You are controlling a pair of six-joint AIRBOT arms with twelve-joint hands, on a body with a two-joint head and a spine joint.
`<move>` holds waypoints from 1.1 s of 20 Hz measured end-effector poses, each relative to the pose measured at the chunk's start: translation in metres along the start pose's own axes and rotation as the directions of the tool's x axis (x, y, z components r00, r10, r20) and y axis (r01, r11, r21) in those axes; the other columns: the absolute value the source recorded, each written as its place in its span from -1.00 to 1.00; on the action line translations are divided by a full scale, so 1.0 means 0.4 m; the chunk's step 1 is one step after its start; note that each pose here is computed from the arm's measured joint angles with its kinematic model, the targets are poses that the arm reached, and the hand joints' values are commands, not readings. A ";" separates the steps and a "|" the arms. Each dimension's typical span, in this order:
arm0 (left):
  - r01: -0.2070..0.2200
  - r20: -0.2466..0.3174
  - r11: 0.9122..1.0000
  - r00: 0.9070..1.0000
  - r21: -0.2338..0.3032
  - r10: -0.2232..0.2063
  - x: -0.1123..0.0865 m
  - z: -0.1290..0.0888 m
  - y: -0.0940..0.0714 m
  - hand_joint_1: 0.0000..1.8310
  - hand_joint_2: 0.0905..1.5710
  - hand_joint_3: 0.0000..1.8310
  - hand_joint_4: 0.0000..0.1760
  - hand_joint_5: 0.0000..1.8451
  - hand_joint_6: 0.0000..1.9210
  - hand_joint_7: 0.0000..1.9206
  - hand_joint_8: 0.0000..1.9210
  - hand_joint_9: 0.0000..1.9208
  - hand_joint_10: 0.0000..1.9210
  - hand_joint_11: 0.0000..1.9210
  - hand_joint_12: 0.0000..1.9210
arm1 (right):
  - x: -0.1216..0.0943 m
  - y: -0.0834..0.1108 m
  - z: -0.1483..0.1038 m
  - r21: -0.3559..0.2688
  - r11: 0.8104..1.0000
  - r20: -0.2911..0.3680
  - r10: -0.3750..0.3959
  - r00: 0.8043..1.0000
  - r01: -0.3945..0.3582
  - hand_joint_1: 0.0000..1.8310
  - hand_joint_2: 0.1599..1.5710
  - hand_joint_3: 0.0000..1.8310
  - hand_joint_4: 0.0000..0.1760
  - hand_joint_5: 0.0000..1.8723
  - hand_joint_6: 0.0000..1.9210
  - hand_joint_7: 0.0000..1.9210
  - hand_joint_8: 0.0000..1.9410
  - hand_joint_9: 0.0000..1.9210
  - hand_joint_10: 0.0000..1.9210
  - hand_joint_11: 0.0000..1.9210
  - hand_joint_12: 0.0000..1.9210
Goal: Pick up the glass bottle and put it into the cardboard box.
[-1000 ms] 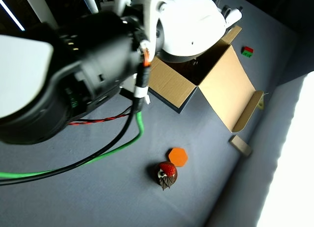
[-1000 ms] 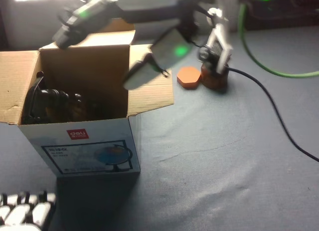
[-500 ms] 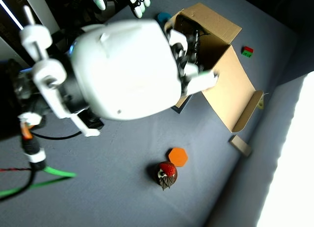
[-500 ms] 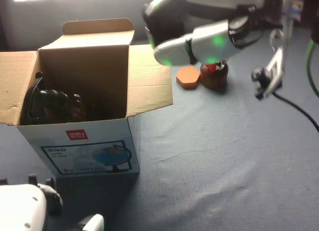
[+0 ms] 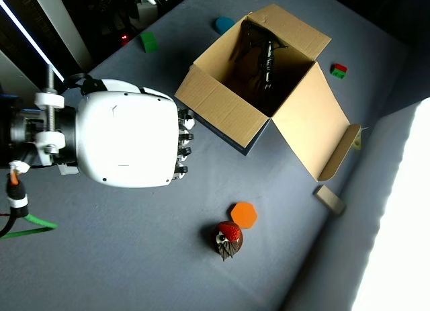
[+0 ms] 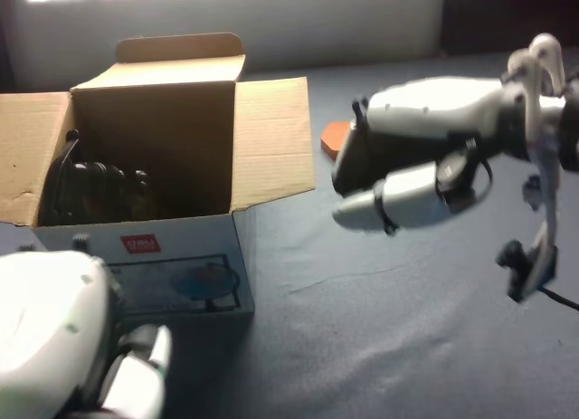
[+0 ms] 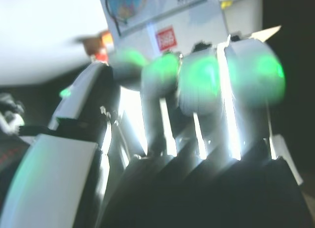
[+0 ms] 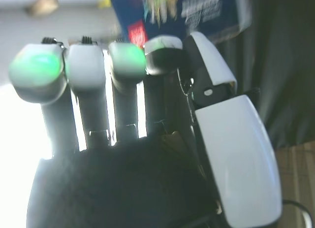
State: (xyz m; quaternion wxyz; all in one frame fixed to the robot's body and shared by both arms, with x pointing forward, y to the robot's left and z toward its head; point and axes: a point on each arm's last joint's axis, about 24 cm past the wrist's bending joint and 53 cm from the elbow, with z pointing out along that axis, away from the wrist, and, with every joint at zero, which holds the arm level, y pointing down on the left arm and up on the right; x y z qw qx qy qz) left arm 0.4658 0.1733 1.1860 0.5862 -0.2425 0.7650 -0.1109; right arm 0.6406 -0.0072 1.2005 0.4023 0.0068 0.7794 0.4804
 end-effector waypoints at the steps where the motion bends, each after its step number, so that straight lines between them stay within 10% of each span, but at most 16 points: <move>1: 0.041 -0.015 0.995 0.999 0.086 -0.039 0.005 0.008 -0.070 -0.10 0.81 -0.98 -1.00 0.22 1.00 0.37 1.00 0.57 1.00 0.64 1.00 | 0.032 0.024 -0.025 -0.046 0.990 0.028 -0.135 0.990 0.137 0.00 0.65 -0.99 -1.00 0.22 0.96 0.34 1.00 0.42 1.00 0.42 1.00; 10: 0.119 -0.023 0.976 0.993 0.183 -0.117 0.000 0.018 -0.169 -0.12 0.80 -0.99 -1.00 0.20 1.00 0.37 1.00 0.56 1.00 0.63 1.00 | 0.067 0.041 -0.037 -0.089 0.987 0.064 -0.132 0.989 0.137 0.01 0.65 -0.99 -1.00 0.20 0.98 0.34 1.00 0.42 1.00 0.42 1.00; 14: 0.079 -0.060 0.985 0.996 0.151 -0.071 0.046 0.014 -0.142 -0.16 0.84 -0.98 -1.00 0.20 1.00 0.40 1.00 0.57 1.00 0.63 1.00 | 0.077 0.061 -0.043 -0.091 0.981 0.089 -0.165 0.982 0.172 0.00 0.65 -0.99 -1.00 0.21 0.98 0.34 1.00 0.42 1.00 0.39 1.00; 22: 0.120 -0.089 0.983 0.990 0.140 -0.109 0.070 0.005 -0.132 -0.22 0.88 -0.98 -1.00 0.15 1.00 0.38 1.00 0.56 1.00 0.62 1.00 | 0.064 0.105 -0.078 0.021 0.980 0.249 -0.195 0.949 0.196 0.03 0.64 -0.99 -1.00 0.18 0.96 0.31 1.00 0.38 1.00 0.38 1.00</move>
